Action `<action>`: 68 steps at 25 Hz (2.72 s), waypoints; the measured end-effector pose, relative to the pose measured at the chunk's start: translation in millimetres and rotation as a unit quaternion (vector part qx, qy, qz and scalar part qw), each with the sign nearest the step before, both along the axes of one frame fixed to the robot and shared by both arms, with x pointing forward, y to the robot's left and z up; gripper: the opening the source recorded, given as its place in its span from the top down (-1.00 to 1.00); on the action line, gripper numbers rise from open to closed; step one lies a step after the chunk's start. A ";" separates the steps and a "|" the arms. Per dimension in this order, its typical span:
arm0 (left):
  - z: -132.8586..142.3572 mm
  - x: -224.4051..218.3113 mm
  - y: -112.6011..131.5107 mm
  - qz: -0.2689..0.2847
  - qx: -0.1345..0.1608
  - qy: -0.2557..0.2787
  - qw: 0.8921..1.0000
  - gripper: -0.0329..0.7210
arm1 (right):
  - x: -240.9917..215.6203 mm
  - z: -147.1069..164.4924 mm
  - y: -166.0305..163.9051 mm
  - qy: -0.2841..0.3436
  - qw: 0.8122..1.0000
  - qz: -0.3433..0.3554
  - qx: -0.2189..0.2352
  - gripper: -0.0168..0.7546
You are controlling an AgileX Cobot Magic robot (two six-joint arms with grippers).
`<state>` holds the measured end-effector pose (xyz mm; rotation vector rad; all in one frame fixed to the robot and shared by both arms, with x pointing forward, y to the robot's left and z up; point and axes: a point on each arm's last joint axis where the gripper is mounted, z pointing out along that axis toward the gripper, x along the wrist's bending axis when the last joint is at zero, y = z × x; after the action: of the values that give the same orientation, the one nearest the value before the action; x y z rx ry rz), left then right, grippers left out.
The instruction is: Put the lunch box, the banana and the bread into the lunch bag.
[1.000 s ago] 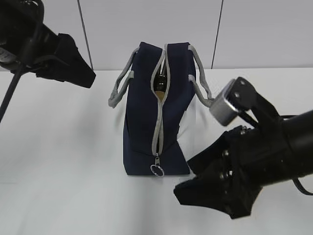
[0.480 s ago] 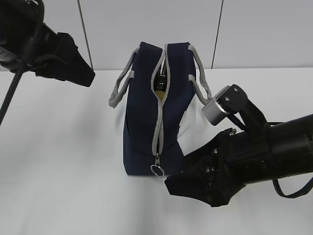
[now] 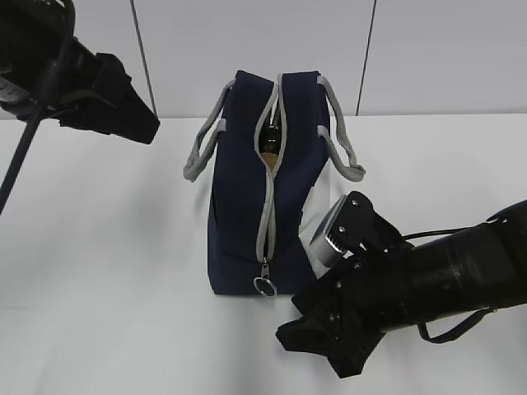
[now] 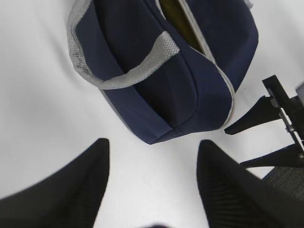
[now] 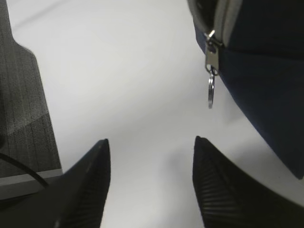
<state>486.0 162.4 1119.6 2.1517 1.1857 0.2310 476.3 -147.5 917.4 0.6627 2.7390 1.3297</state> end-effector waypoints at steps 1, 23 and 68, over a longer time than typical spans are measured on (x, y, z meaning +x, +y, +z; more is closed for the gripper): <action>0.0 0.1 0.0 0.000 0.000 0.000 1.000 -0.18 | 1.5 -2.8 0.5 -0.007 1.000 0.004 -0.001 -0.06; -0.3 0.8 1.3 -0.001 0.010 -0.006 1.000 -0.18 | 32.9 -24.3 12.5 -0.060 0.998 0.020 0.008 0.31; -1.7 -0.6 2.1 -0.004 0.017 0.002 1.000 -0.13 | 13.2 61.1 2.2 -0.083 0.996 -0.016 0.019 1.00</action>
<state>485.4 164.5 1117.9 2.1866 1.1835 0.2446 489.4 -145.3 978.5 0.5690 2.5689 1.3666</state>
